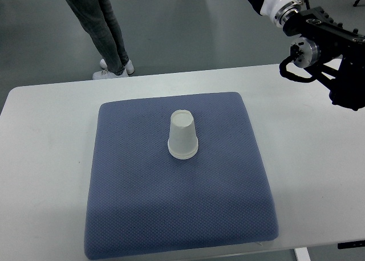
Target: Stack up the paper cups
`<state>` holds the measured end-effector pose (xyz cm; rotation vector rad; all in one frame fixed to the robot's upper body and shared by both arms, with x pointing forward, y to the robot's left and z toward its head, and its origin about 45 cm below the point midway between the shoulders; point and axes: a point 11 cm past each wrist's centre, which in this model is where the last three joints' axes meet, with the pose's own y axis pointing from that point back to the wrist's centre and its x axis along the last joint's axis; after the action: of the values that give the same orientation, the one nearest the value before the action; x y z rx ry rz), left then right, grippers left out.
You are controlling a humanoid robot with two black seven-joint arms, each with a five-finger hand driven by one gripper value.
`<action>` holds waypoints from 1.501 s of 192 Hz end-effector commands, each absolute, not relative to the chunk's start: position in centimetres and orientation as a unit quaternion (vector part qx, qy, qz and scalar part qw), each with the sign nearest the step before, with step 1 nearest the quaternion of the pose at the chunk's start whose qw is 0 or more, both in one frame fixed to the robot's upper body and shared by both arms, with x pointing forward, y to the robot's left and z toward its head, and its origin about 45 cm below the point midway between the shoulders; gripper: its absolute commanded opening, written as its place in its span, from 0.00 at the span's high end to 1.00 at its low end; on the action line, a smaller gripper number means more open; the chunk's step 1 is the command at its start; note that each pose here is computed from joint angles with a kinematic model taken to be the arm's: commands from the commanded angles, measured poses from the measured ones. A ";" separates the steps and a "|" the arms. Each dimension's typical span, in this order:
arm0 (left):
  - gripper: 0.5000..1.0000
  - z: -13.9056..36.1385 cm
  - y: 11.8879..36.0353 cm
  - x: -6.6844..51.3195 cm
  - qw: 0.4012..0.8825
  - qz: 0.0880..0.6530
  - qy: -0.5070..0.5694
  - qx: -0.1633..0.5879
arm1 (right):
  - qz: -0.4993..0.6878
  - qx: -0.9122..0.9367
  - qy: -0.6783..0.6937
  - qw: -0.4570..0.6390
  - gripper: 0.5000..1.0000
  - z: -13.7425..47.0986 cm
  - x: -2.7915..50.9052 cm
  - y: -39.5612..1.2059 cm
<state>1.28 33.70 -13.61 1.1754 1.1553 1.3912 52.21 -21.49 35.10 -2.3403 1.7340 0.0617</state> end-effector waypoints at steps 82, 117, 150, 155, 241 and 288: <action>0.00 -13.6 33.7 1.3 0.473 0.568 0.472 0.481 | 0.236 -0.667 0.666 0.237 0.19 30.4 51.8 -26.1; 0.00 -13.6 33.7 1.3 0.473 0.568 0.472 0.481 | 0.239 -0.675 0.655 0.241 0.19 29.3 51.4 -26.0; 0.00 -13.6 33.7 1.3 0.473 0.569 0.472 0.480 | 0.260 -0.682 0.646 0.224 0.19 26.4 50.5 -23.8; 0.00 -13.6 33.7 1.3 0.473 0.569 0.472 0.480 | 0.260 -0.683 0.646 0.221 0.18 26.1 50.4 -23.6; 0.00 -13.6 33.7 1.3 0.473 0.569 0.472 0.480 | 0.232 -0.692 0.657 0.189 0.17 22.8 48.8 -23.7; 0.00 -13.6 33.7 1.3 0.473 0.568 0.472 0.481 | 0.242 -0.686 0.661 0.183 0.17 21.3 48.0 -23.5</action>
<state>1.29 33.71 -13.61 1.1756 1.1551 1.3914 48.34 -23.82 21.92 -1.9358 1.8636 0.6649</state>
